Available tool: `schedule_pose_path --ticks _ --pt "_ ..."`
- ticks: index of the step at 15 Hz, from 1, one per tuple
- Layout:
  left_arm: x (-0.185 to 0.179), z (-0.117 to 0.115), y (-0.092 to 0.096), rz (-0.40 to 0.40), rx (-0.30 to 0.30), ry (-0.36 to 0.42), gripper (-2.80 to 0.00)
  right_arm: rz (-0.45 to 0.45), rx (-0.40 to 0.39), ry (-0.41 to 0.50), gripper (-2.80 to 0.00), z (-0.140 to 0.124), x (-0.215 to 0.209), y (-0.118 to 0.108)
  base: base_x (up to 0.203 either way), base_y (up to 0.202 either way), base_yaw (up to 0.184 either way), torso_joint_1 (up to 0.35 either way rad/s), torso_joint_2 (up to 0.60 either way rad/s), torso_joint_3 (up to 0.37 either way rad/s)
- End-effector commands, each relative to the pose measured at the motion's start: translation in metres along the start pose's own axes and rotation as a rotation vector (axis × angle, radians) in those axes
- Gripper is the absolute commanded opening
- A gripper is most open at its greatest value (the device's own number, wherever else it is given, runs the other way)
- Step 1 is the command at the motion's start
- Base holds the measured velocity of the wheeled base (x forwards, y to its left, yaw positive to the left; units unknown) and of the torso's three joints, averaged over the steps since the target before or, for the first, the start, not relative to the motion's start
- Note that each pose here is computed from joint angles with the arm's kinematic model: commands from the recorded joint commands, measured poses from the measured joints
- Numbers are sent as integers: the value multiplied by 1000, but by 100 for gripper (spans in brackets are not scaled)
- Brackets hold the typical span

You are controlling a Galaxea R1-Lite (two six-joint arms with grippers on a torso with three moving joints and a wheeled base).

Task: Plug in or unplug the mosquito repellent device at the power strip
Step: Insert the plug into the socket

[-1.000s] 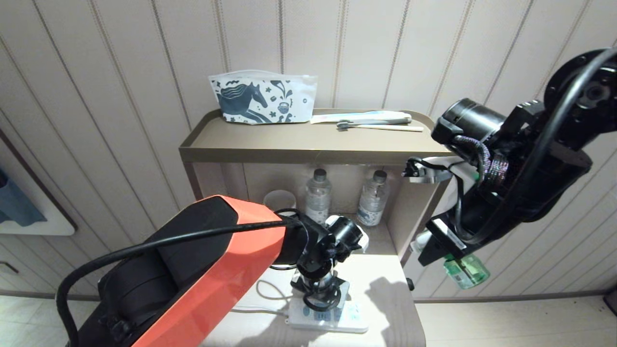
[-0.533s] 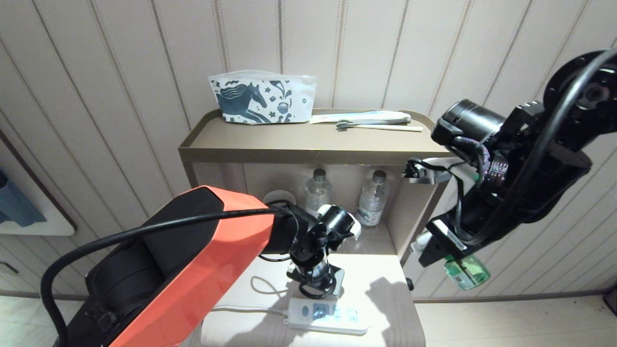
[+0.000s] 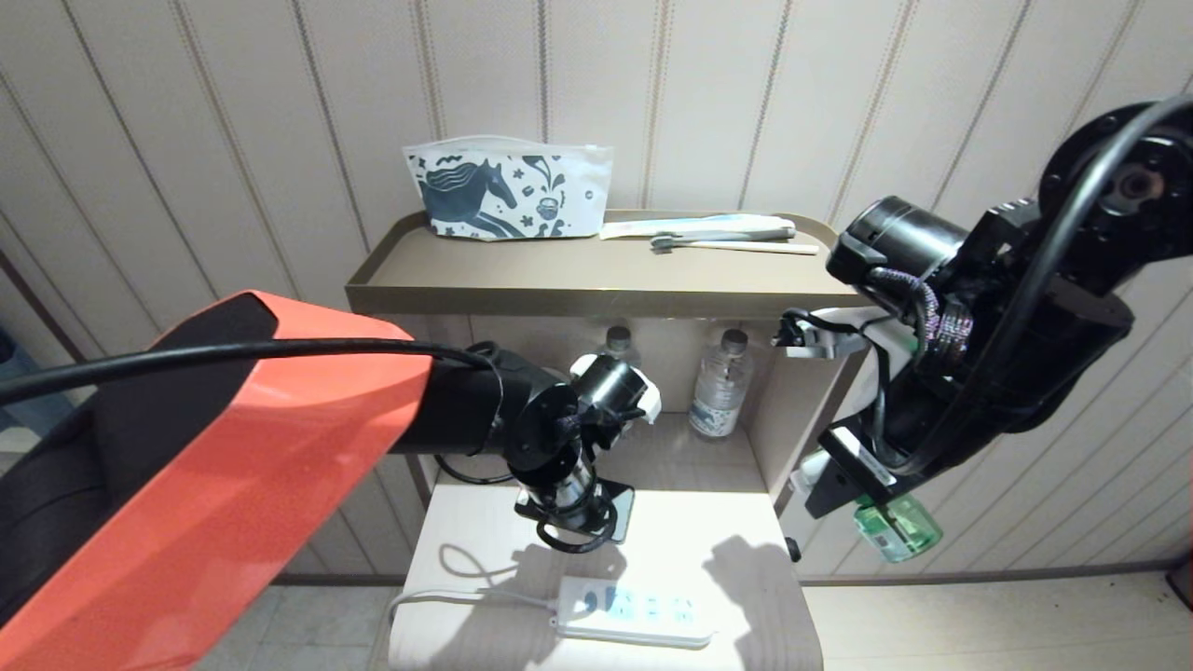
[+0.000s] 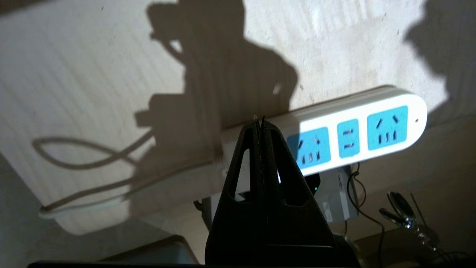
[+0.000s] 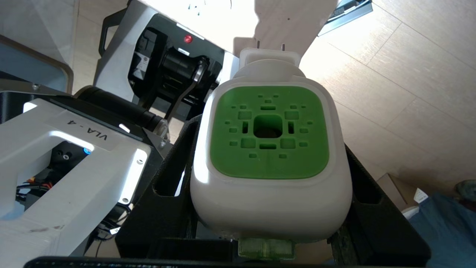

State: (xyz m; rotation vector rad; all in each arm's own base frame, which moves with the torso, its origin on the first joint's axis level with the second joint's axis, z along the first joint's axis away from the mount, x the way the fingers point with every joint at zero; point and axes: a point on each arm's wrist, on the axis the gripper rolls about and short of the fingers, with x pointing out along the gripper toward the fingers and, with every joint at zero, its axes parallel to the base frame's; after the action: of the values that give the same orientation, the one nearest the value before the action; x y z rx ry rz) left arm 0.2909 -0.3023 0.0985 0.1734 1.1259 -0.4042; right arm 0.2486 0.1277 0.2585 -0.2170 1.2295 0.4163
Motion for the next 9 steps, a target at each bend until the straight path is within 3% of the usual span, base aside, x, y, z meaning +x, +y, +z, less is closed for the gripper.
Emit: schedule_pose_path --ticks 1,4,9 --pt "-29 -12 9 0 -15 -8 -280 1 -1 3 -280 -1 -1 0 0 0 0 0 0 0" --pt "-56 -42 25 6 -42 -33 -280 5 -6 -10 -280 -4 -6 2 0 0 0 0 0 0" --pt "-142 -104 63 84 -132 -219 -280 13 -21 -32 -280 -11 -16 6 0 0 0 0 0 0"
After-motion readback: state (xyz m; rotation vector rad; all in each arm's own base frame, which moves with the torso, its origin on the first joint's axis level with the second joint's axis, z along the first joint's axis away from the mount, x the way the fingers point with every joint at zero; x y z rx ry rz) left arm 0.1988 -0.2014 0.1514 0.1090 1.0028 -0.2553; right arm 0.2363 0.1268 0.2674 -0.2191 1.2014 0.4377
